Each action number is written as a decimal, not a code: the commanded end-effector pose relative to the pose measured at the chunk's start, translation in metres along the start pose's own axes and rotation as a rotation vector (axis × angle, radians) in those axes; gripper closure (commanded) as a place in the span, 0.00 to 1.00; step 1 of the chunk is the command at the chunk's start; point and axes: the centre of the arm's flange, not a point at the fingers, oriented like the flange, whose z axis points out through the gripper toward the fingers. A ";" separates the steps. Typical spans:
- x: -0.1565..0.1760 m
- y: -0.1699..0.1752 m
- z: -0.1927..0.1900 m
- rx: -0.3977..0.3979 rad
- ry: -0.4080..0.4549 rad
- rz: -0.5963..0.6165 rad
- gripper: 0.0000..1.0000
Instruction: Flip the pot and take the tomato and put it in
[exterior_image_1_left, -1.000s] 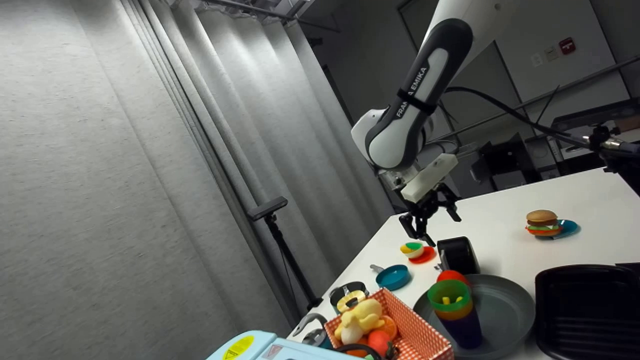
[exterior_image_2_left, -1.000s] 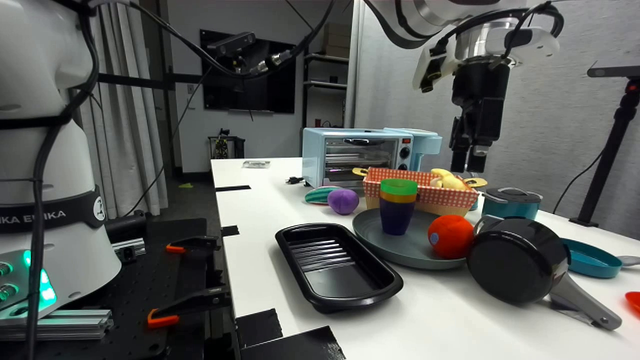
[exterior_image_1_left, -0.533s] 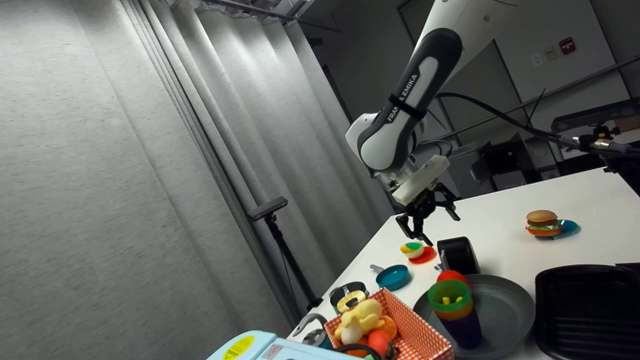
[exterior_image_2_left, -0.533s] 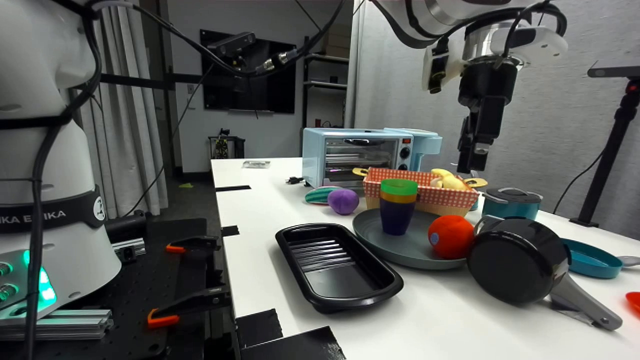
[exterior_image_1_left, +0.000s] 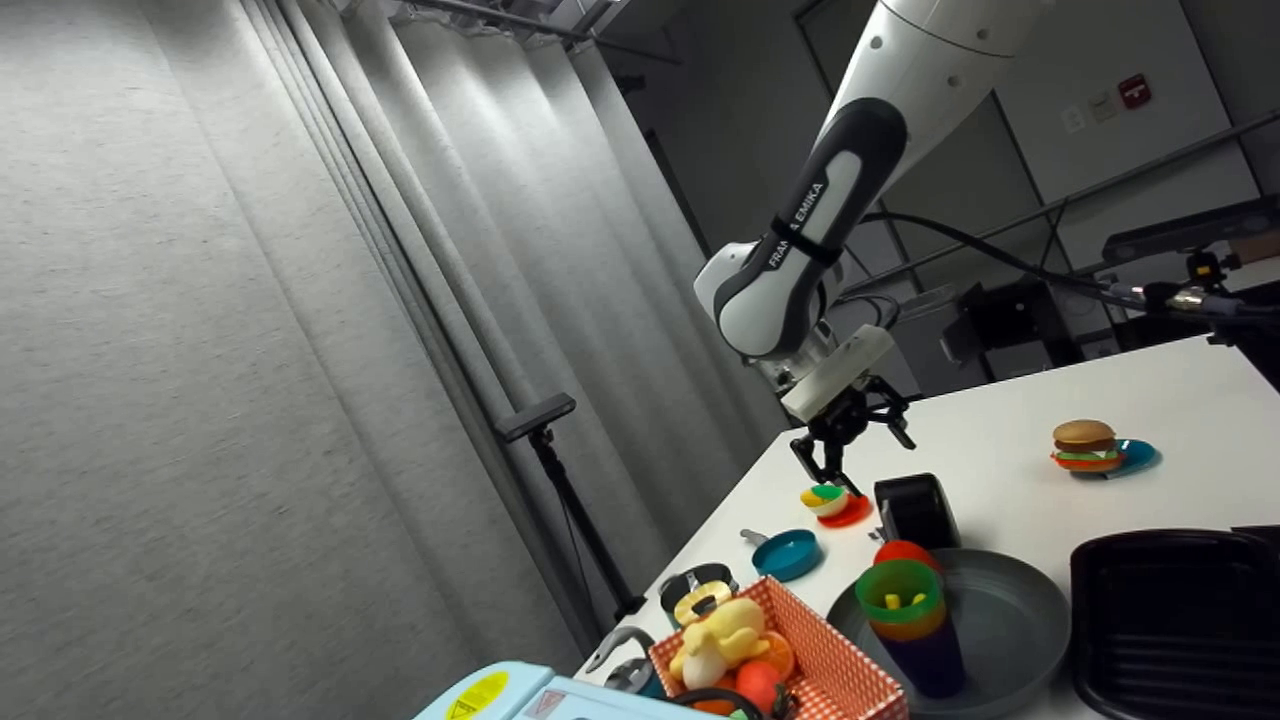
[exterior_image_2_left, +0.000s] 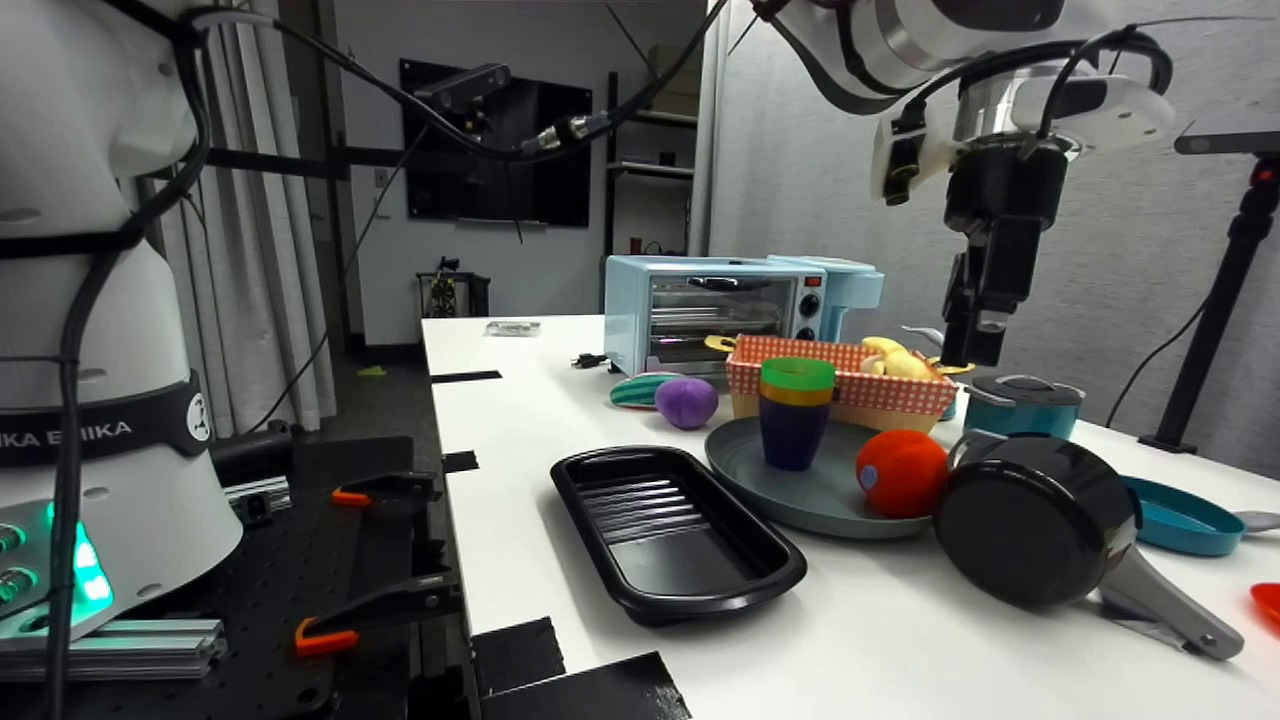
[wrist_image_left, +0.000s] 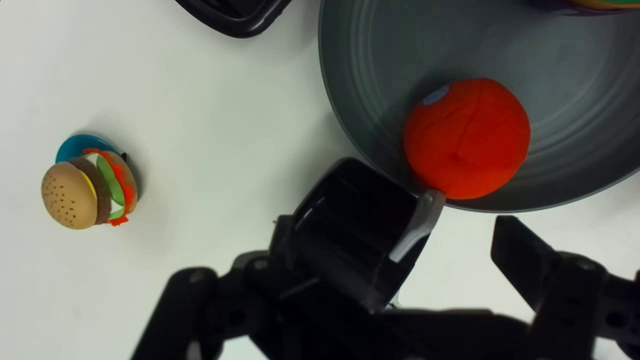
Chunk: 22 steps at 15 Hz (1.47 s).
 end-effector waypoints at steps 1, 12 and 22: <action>0.001 -0.001 0.000 0.000 0.000 0.001 0.00; 0.019 -0.005 -0.002 -0.008 0.026 0.065 0.00; 0.011 0.000 0.002 -0.003 0.014 0.041 0.00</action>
